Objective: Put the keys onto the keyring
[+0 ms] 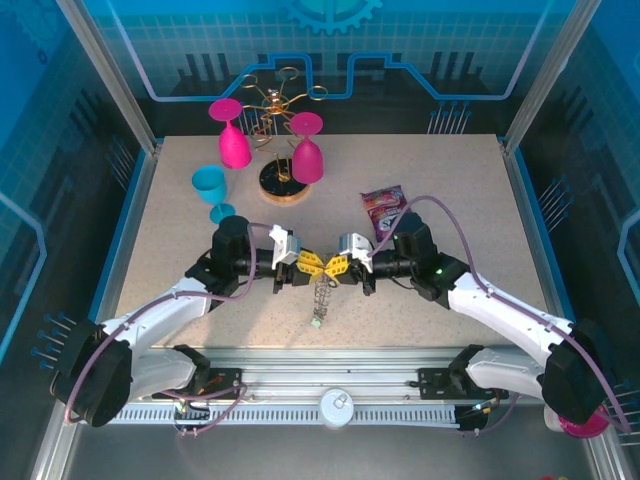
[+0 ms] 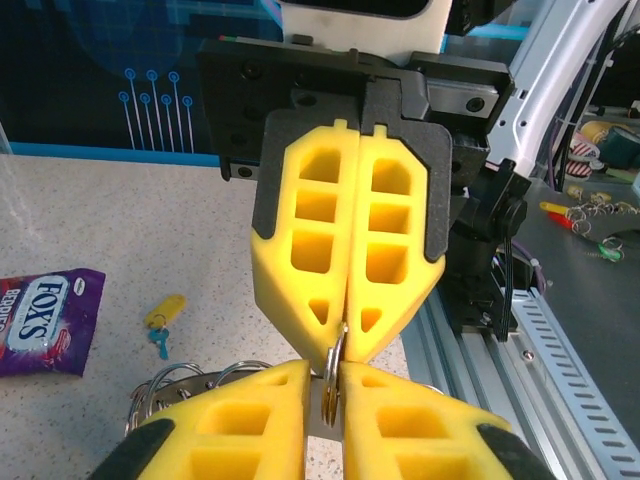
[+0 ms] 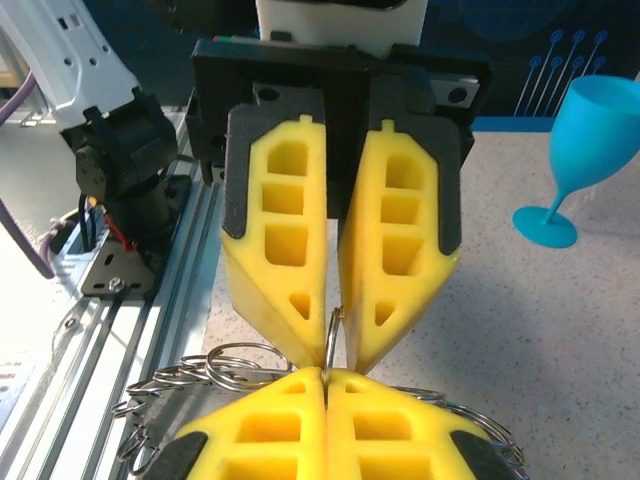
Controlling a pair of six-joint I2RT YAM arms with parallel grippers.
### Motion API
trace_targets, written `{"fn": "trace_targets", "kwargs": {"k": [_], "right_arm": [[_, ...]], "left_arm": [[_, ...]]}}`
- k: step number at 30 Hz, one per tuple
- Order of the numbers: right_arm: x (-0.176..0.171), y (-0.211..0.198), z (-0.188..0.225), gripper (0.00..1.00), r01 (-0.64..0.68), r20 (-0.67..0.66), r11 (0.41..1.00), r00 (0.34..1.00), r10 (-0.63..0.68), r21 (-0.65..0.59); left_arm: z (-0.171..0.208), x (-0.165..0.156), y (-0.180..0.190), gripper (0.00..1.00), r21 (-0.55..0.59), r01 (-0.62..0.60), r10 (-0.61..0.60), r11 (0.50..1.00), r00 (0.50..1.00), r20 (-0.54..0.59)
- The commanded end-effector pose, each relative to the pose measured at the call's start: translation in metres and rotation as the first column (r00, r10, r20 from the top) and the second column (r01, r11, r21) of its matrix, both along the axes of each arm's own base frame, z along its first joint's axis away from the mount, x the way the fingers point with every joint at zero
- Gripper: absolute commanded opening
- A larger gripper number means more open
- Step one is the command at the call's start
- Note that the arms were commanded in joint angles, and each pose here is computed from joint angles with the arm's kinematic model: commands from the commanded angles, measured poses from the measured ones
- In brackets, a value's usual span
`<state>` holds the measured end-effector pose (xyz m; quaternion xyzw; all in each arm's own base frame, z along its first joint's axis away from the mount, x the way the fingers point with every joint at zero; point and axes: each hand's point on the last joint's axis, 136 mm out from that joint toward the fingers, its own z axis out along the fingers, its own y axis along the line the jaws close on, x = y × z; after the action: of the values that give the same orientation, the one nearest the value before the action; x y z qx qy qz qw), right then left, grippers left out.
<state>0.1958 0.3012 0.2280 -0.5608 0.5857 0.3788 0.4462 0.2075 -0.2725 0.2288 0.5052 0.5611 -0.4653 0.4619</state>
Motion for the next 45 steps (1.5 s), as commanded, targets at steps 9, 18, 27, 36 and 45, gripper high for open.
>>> {"fn": "trace_targets", "kwargs": {"k": [9,18,27,36,45], "right_arm": [[-0.009,0.001,0.01,0.0,-0.092,-0.019,0.99,0.996,0.091,-0.108],[-0.016,0.007,0.012,0.0,-0.158,-0.049,0.976,0.987,0.153,-0.147],[-0.018,0.011,0.006,0.0,-0.181,-0.073,0.966,0.983,0.17,-0.186],[0.033,-0.025,0.002,0.36,0.193,-0.007,0.976,0.981,-0.194,-0.103],[0.07,-0.089,-0.025,0.43,0.604,-0.054,0.785,0.787,-0.615,-0.139]], "left_arm": [[0.001,-0.006,-0.002,0.16,0.054,0.033,-0.035,0.998,0.999,0.019],[-0.002,-0.008,-0.005,0.12,0.084,0.049,-0.052,0.995,0.998,0.028],[-0.001,-0.009,-0.006,0.0,0.092,0.05,-0.055,0.994,0.997,0.057],[-0.013,0.005,-0.003,0.0,0.188,-0.126,0.068,0.974,0.957,0.283],[-0.013,0.013,0.001,0.0,0.207,-0.302,0.126,0.931,0.794,0.595]]}}
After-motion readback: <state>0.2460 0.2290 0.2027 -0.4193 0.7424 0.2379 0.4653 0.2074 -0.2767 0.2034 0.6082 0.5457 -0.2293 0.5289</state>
